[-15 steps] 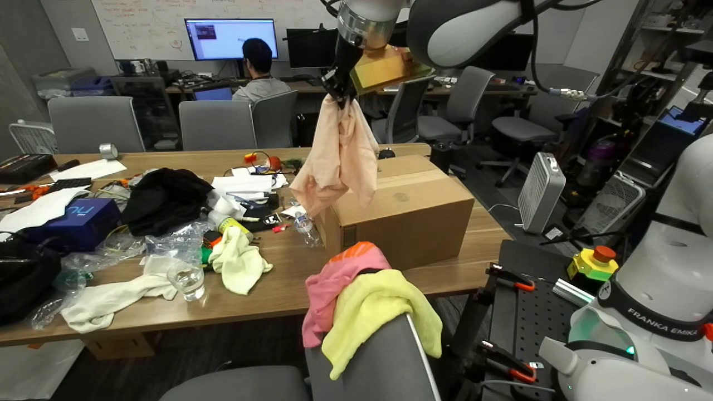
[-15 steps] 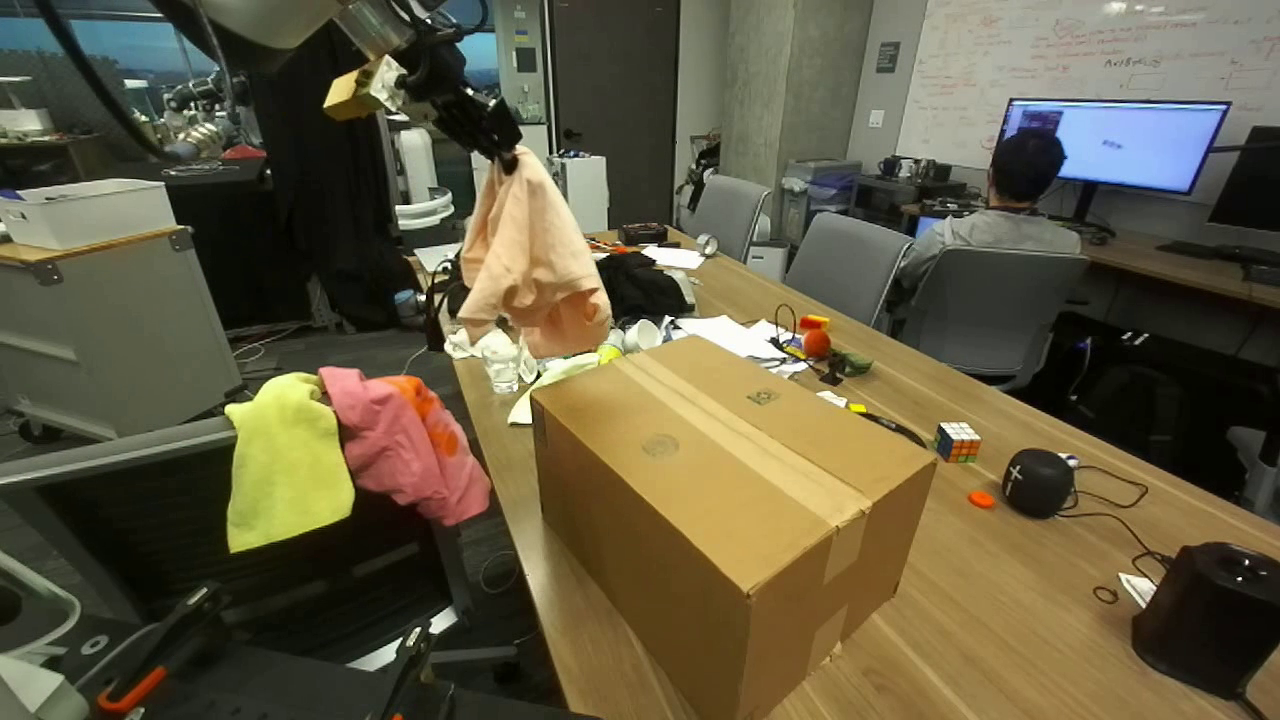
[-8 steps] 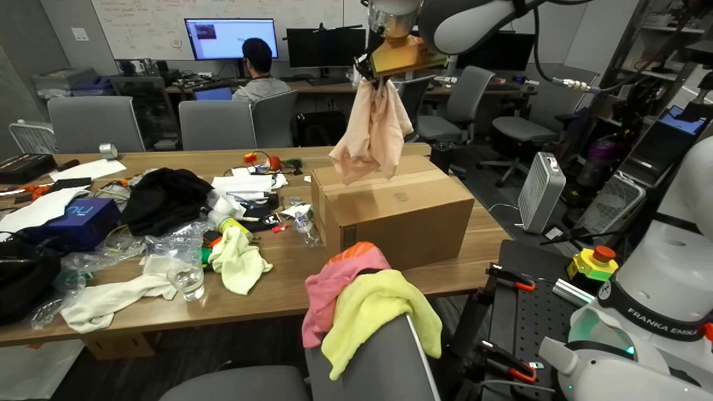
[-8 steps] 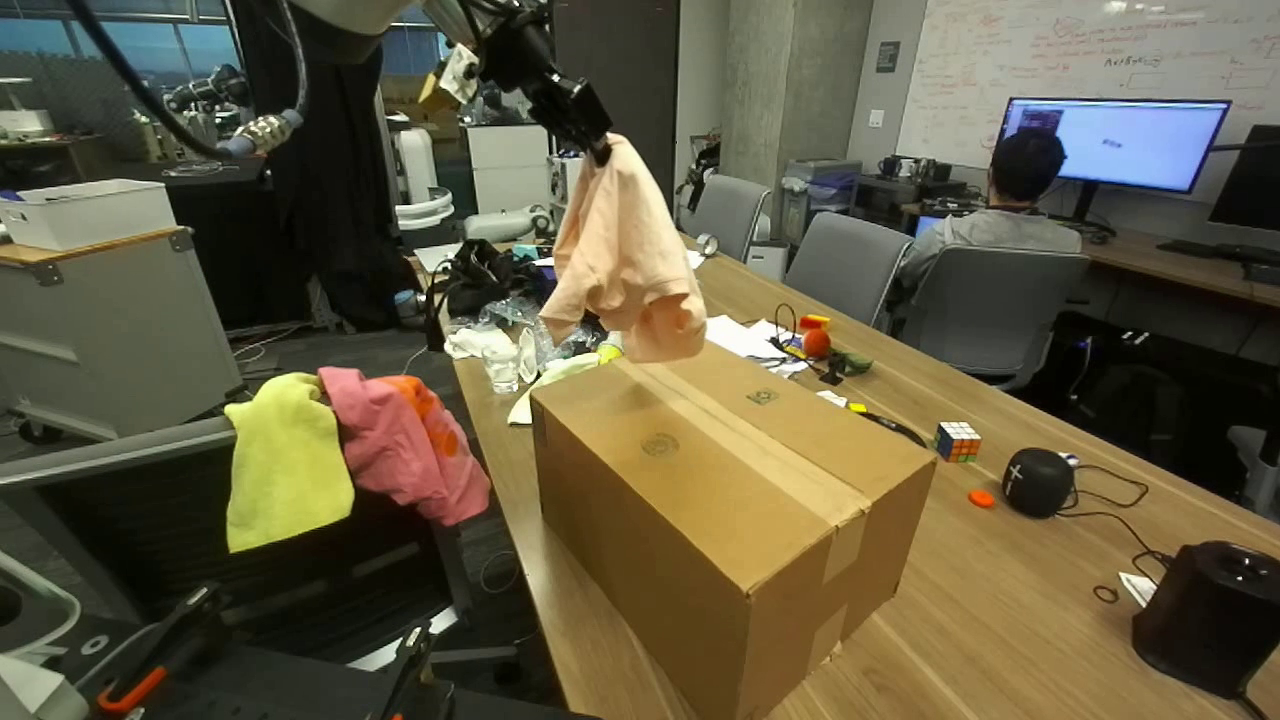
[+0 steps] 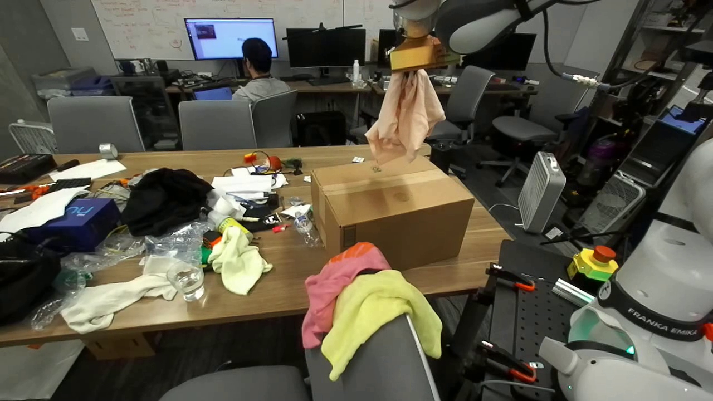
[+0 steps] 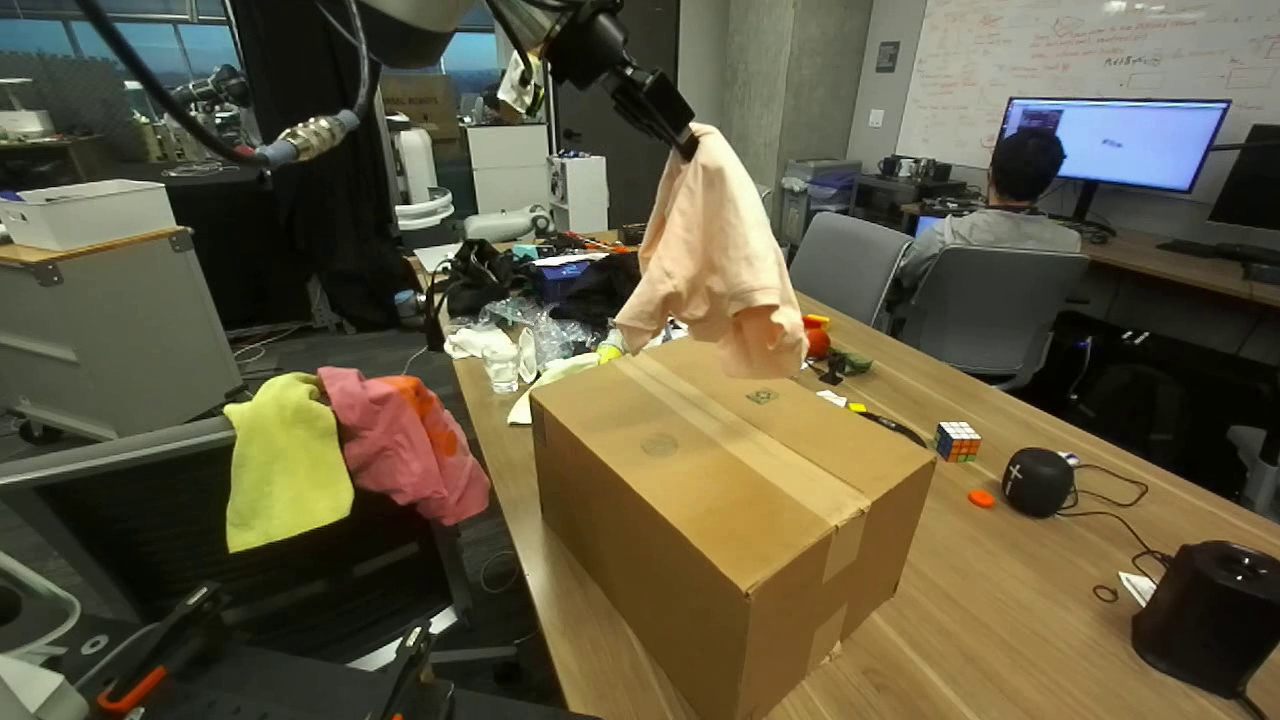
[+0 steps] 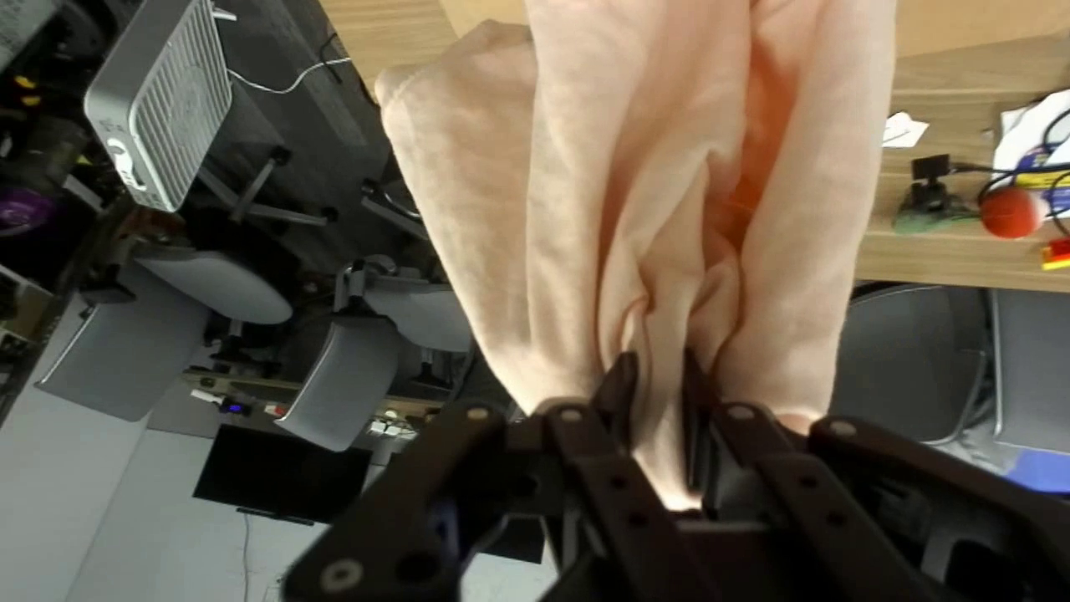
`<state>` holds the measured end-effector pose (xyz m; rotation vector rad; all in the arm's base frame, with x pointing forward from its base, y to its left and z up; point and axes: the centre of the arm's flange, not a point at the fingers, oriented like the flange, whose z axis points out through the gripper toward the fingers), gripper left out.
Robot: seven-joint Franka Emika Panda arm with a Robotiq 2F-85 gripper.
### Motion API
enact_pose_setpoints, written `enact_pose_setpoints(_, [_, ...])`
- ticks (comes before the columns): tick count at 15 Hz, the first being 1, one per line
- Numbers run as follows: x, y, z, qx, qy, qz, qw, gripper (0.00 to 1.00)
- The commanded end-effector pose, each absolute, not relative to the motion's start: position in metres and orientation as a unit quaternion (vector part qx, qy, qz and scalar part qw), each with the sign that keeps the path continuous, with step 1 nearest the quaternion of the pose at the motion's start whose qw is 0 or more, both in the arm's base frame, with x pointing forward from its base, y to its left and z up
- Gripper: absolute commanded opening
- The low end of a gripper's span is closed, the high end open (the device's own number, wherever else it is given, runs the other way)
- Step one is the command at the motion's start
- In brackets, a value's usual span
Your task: Move the peach shirt, the green towel and the pink shirt on the top of the box
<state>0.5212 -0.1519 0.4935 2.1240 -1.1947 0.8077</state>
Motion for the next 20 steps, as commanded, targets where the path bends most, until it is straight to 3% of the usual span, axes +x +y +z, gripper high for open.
enact_pose_setpoints(1, [0.517, -0.165, 0.497, 0.771, -0.463, 0.314, 0.303, 0.03])
enact_pose_setpoints(2, [0.515, -0.168, 0.497, 0.77, -0.463, 0.316, 0.306, 0.15])
enact_pose_setpoints(3, [0.512, -0.17, 0.495, 0.774, -0.459, 0.311, 0.306, 0.38])
enact_pose_setpoints(6, [0.505, -0.176, 0.492, 0.78, -0.447, 0.308, 0.311, 0.47])
enact_pose_setpoints(11, [0.495, -0.178, 0.486, 0.805, -0.425, 0.283, 0.301, 0.85])
enact_pose_setpoints(13, [0.513, -0.126, 0.462, 0.842, -0.385, 0.254, 0.278, 0.99])
enact_pose_setpoints(20, [0.474, 0.043, 0.392, 0.932, -0.253, 0.169, 0.199, 1.0])
